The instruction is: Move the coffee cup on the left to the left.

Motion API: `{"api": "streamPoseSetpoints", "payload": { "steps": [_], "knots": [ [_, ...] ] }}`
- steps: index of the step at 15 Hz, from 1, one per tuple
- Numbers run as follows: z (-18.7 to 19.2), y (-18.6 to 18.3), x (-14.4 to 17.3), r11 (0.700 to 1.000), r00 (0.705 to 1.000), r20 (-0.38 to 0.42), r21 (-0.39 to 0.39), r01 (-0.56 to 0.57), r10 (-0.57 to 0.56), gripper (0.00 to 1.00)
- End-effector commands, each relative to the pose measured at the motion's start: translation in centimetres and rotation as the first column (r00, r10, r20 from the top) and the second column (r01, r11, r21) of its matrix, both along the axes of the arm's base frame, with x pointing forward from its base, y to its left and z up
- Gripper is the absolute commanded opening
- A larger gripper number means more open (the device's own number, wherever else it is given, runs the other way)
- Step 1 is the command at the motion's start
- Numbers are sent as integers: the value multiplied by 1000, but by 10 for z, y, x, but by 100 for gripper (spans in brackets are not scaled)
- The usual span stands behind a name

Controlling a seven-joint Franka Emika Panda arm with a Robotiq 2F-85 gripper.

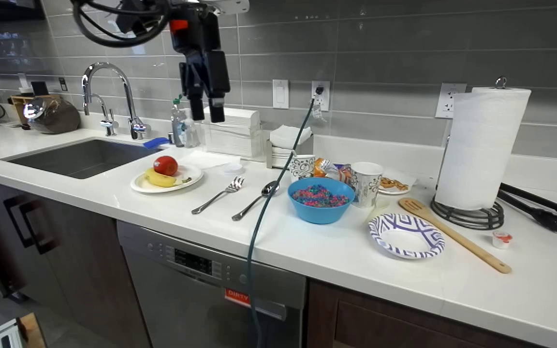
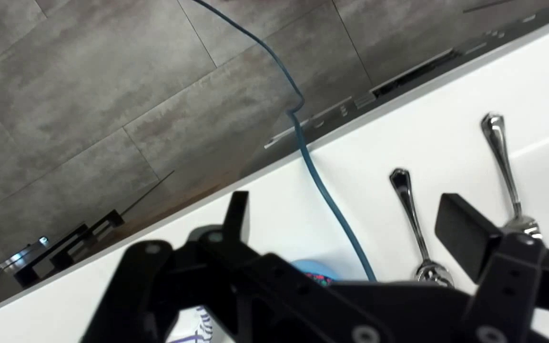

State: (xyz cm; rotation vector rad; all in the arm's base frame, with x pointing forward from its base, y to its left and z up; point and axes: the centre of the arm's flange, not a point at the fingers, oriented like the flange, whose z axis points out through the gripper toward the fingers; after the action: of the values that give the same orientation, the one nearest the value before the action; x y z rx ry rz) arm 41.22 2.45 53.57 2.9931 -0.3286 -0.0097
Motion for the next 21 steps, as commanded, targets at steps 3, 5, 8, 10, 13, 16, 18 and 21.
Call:
{"api": "streamPoseSetpoints", "payload": {
  "steps": [3, 5, 8, 10, 13, 16, 18, 21],
  "knots": [
    [-11, -12, 61, 999, 998, 56, 23, 31, -32, 100],
    [-14, -15, 84, 999, 998, 58, 38, 38, -40, 100],
    [-19, -18, 119, 997, 996, 65, 50, 59, -62, 100],
    [-23, -22, 144, 996, 993, 91, 44, 74, -78, 100],
    [-30, -25, 178, 995, 992, 104, 73, 67, -75, 100],
    [-39, -27, 212, 995, 984, 157, 69, 70, -80, 100],
    [-47, -29, 232, 994, 983, 167, 81, 67, -80, 100],
    [-52, -30, 218, 995, 985, 155, 81, 65, -77, 100]
  ]
}}
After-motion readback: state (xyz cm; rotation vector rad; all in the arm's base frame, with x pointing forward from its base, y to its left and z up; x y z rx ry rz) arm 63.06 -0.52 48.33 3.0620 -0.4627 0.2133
